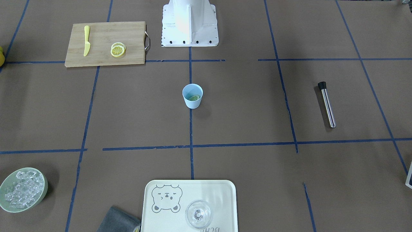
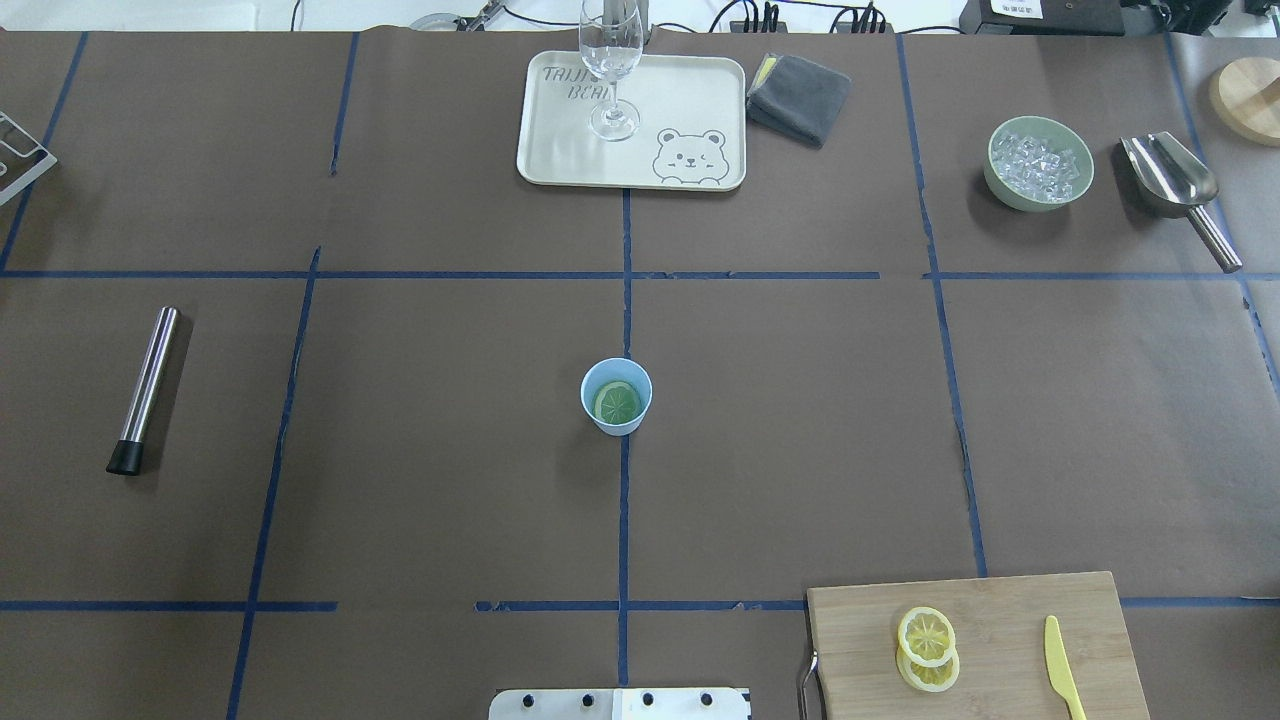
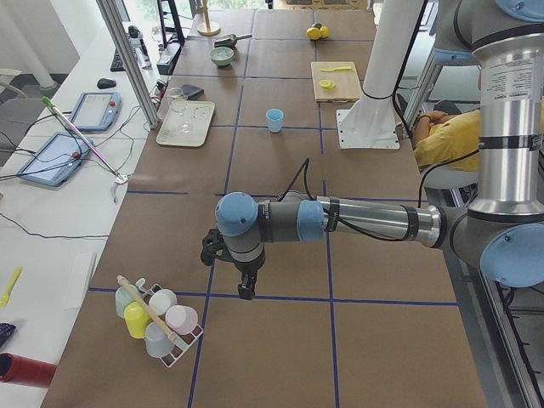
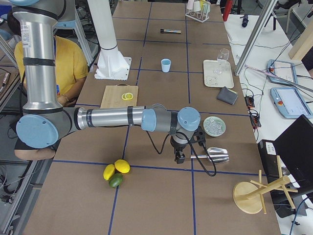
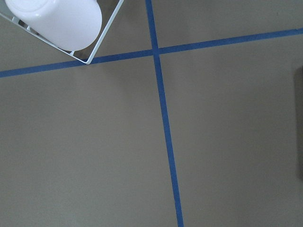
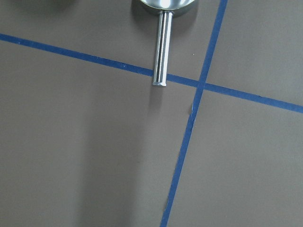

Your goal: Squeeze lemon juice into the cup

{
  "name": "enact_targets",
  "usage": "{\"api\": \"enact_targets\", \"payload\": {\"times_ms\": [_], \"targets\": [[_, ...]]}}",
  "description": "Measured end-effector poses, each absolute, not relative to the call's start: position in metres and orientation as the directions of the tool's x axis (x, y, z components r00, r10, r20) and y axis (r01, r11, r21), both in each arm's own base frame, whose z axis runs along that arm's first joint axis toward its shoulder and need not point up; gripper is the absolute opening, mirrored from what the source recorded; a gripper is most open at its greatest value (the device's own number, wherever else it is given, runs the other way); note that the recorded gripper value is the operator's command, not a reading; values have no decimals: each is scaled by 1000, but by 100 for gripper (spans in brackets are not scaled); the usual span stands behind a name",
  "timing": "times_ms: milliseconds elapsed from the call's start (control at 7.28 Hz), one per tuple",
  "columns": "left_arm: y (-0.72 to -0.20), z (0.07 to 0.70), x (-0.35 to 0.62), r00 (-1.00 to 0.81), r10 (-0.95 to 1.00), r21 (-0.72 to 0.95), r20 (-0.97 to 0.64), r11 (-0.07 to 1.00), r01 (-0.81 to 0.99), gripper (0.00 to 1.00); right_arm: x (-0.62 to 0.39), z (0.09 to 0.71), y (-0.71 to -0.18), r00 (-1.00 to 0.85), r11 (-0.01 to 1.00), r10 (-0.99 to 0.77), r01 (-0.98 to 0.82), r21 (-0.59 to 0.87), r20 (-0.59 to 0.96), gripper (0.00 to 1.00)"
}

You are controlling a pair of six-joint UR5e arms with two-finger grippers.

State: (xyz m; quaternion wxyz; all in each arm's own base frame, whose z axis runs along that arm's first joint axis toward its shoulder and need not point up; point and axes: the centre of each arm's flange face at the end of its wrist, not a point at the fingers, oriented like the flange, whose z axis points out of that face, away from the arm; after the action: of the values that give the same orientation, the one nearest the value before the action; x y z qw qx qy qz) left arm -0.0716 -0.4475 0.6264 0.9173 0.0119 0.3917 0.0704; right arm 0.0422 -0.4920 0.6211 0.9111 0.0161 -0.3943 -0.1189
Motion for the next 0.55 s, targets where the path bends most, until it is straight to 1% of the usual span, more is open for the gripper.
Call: {"api": "enact_targets", "payload": {"times_ms": [549], "targets": [[-448,626,-73,683,137,78,-717,990,-117,100,36,614,-497,665,968,-243,213,133,707,100]]}}
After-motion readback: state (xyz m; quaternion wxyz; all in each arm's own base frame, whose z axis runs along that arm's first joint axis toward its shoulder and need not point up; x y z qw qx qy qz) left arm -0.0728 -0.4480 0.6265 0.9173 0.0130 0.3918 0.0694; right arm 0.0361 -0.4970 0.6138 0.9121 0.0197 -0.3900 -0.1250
